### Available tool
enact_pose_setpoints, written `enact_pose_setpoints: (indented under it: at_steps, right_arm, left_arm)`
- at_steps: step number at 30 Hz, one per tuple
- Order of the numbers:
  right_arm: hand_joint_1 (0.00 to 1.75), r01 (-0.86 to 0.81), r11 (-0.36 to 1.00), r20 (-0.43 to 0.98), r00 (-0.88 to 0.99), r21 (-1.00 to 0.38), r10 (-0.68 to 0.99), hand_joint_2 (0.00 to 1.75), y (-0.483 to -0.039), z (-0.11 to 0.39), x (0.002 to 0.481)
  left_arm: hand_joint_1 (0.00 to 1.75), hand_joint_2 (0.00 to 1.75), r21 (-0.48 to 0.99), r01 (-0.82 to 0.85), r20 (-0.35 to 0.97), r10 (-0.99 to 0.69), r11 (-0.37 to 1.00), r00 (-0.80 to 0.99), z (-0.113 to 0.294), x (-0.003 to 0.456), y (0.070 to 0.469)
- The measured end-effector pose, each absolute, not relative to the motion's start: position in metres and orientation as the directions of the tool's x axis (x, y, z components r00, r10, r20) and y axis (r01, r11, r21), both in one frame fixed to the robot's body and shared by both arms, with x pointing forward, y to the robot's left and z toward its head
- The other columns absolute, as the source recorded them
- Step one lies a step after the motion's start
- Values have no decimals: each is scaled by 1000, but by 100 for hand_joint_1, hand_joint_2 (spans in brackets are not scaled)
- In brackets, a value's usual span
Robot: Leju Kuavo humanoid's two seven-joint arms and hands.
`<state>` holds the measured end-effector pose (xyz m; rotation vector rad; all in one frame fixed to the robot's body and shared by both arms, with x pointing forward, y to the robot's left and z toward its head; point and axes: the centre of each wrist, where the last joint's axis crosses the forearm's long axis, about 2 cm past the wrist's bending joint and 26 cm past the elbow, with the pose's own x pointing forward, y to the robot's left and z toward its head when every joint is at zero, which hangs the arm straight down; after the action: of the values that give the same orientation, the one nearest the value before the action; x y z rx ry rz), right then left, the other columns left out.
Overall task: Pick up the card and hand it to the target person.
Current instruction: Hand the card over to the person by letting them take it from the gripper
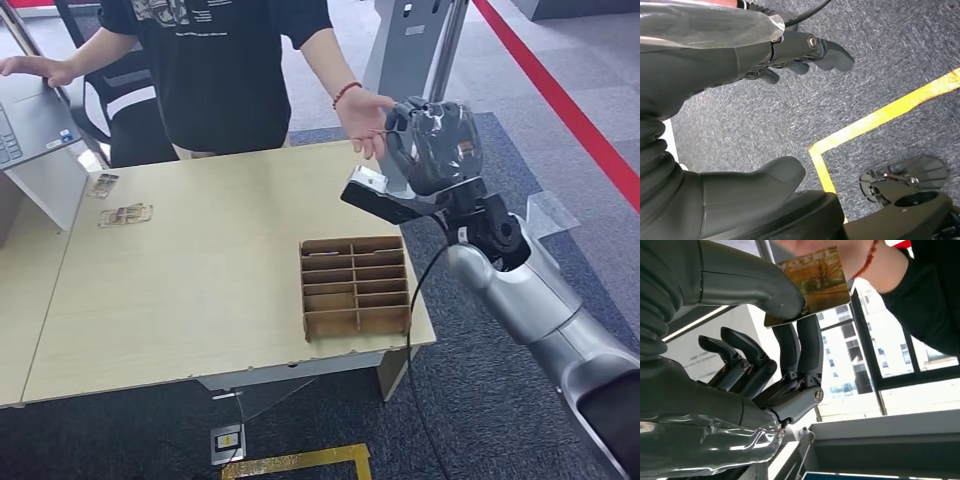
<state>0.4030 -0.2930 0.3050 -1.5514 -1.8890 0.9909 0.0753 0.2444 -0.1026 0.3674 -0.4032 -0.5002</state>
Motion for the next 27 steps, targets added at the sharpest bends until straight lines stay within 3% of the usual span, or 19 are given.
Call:
enact_pose_setpoints:
  at_steps: [12, 14, 16, 17, 18, 27]
  right_arm:
    - [171, 500, 10, -98, -189, -866, 977, 175, -252, 263, 436]
    - [110, 482, -5, -104, -180, -876, 978, 175, -249, 258, 439]
    - [26, 469, -12, -107, -175, -883, 979, 175, -248, 253, 440]
    - [9, 462, -14, -107, -175, -887, 979, 175, -247, 252, 440]
    - [0, 455, -15, -106, -175, -890, 979, 175, -247, 251, 440]
    - [0, 400, 61, -24, -204, -914, 979, 175, -247, 249, 435]
  left_arm:
    - [0, 175, 428, 402, 266, -538, 810, 800, -103, 72, 243]
    - [0, 175, 427, 403, 265, -539, 809, 800, -103, 72, 243]
    - [0, 175, 427, 405, 264, -540, 808, 799, -103, 71, 243]
    - [0, 175, 427, 406, 264, -541, 808, 799, -103, 71, 243]
    - [0, 175, 427, 407, 264, -541, 808, 798, -103, 71, 243]
    - [0, 175, 425, 405, 267, -539, 810, 799, -104, 68, 244]
